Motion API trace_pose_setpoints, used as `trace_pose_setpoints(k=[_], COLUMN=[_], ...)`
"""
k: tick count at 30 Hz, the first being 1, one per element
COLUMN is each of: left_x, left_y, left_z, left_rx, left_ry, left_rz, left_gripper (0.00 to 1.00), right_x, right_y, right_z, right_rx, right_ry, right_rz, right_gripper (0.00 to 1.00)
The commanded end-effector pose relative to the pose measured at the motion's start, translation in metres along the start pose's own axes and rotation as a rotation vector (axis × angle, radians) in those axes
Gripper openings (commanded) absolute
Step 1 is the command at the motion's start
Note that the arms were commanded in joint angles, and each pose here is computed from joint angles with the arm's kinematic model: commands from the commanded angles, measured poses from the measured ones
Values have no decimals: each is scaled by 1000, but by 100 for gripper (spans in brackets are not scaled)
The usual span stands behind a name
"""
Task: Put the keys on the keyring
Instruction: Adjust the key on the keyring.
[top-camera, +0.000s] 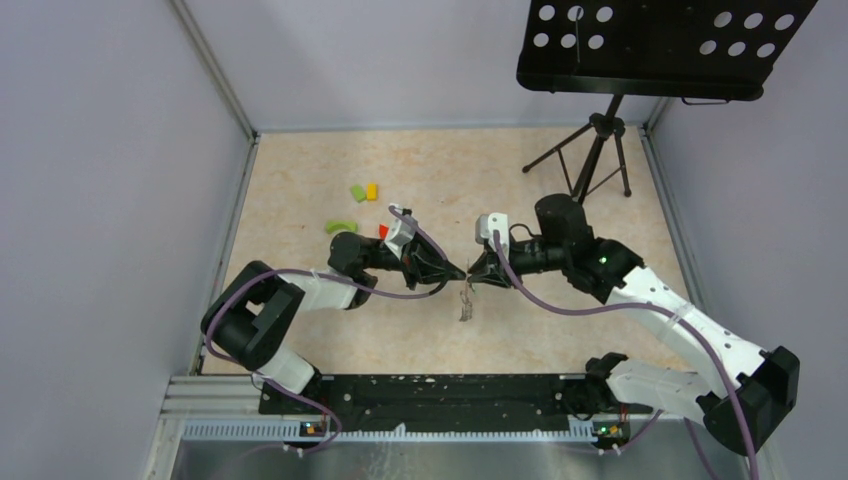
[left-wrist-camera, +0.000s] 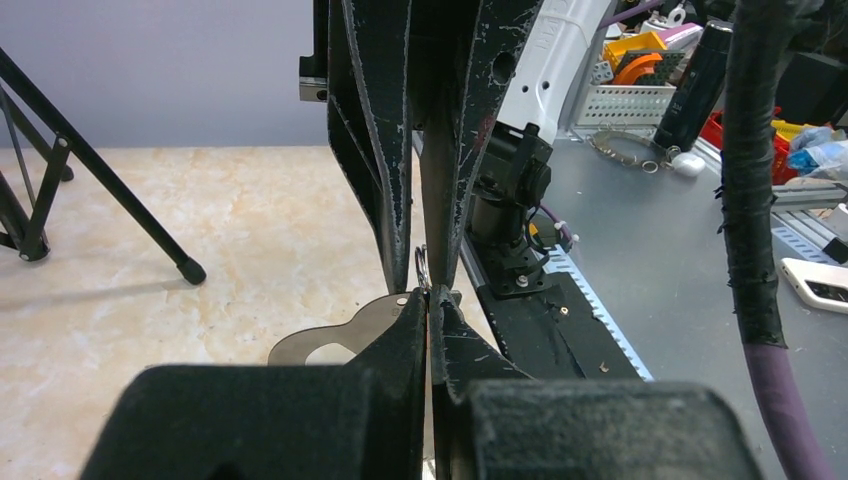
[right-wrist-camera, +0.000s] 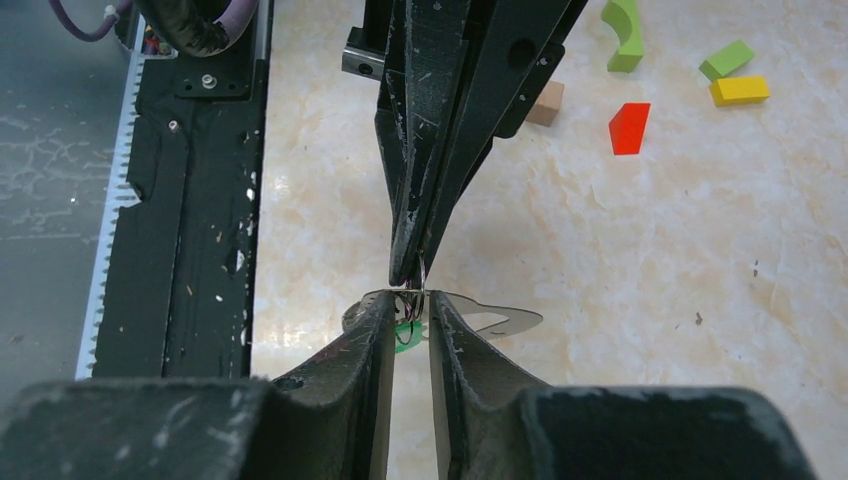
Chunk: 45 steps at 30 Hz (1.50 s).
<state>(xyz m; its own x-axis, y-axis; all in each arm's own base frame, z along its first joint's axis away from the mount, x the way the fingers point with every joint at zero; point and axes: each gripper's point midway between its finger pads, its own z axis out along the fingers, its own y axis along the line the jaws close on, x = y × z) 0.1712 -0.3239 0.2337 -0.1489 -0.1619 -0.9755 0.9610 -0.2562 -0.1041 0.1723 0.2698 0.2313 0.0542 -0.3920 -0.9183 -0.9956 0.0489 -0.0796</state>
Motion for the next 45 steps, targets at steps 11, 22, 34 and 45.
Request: trace_pose_setpoints(k=[11,22,34,45], left_x=[-21,-21,-25,-32], left_y=[-5,-7,-6,-6], left_z=[0,-1,-2,-3], left_rx=[7,9,-6,-31], left_ry=[-69,-72,-98,-135], left_rz=[118,125,118,112], left_gripper=[0,0,0,0], right_x=[-5,-4,-2,-15], right_y=[-2,-6,-7,-7], right_z=[1,-2,-4,-5], right_rx=[2,28,31,40], right_ry=[-27,-19,-57,-140], right_rz=[-14,4,37,37], right_gripper=[10,10,20,28])
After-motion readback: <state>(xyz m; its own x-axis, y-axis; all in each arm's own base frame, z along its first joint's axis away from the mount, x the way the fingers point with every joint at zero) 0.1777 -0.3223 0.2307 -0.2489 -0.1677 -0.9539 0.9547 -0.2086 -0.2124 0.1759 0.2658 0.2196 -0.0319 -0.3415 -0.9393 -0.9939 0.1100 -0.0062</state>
